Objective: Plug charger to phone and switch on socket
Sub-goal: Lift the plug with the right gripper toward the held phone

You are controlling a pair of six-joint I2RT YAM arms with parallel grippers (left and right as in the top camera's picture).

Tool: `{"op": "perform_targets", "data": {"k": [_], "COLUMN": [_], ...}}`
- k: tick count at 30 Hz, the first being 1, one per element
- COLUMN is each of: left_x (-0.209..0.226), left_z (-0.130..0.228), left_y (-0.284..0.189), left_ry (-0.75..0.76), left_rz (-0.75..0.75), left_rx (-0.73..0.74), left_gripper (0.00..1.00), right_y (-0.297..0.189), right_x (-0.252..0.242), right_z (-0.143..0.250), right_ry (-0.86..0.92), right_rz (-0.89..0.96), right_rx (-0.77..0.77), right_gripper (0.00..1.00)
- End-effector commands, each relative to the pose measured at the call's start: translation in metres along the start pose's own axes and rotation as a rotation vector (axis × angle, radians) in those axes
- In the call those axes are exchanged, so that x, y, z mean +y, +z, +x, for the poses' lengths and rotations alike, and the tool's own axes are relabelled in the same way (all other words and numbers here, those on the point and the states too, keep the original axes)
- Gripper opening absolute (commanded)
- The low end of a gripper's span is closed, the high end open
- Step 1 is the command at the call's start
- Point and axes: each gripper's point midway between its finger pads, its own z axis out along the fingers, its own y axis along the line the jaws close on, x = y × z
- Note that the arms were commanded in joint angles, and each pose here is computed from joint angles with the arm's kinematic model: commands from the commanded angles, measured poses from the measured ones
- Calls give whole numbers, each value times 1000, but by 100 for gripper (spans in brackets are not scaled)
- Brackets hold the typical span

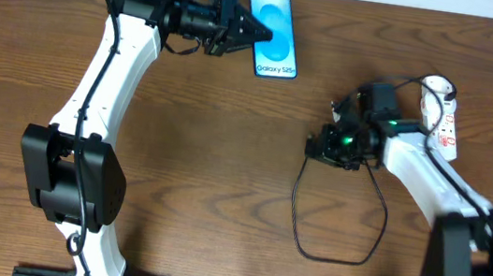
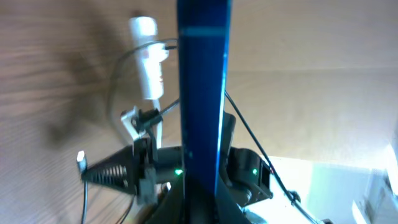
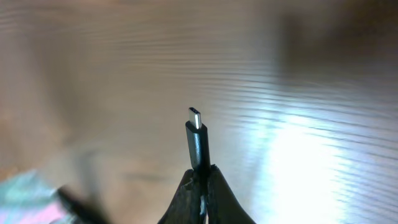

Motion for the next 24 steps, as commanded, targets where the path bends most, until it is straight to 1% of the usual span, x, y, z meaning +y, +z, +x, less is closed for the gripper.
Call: {"op": "perform_targets", "data": {"k": [1, 9, 12, 17, 20, 24], "left_x": [-44, -52, -65, -87, -93, -96], "left_z": [15, 7, 5, 4, 8, 13], "left_y": [-10, -10, -12, -6, 0, 7], "left_ry": [114, 167, 207, 258, 294, 305], "left_rz": [159, 174, 213, 250, 263, 269], "left_rx": [78, 60, 75, 92, 106, 121], "left_gripper": [7, 7, 7, 7, 7, 7], "right_y": [-40, -107, -125, -133, -134, -139], "right_x": [63, 113, 126, 133, 134, 142], "right_z": [6, 7, 11, 16, 15, 10], "right_ry": [-240, -428, -478, -425, -390, -356], "right_rz": [-242, -303, -317, -349, -358, -394], "right_rx": [-46, -252, -309, -307, -306, -322], "right_gripper": [1, 1, 1, 1, 1, 1]}}
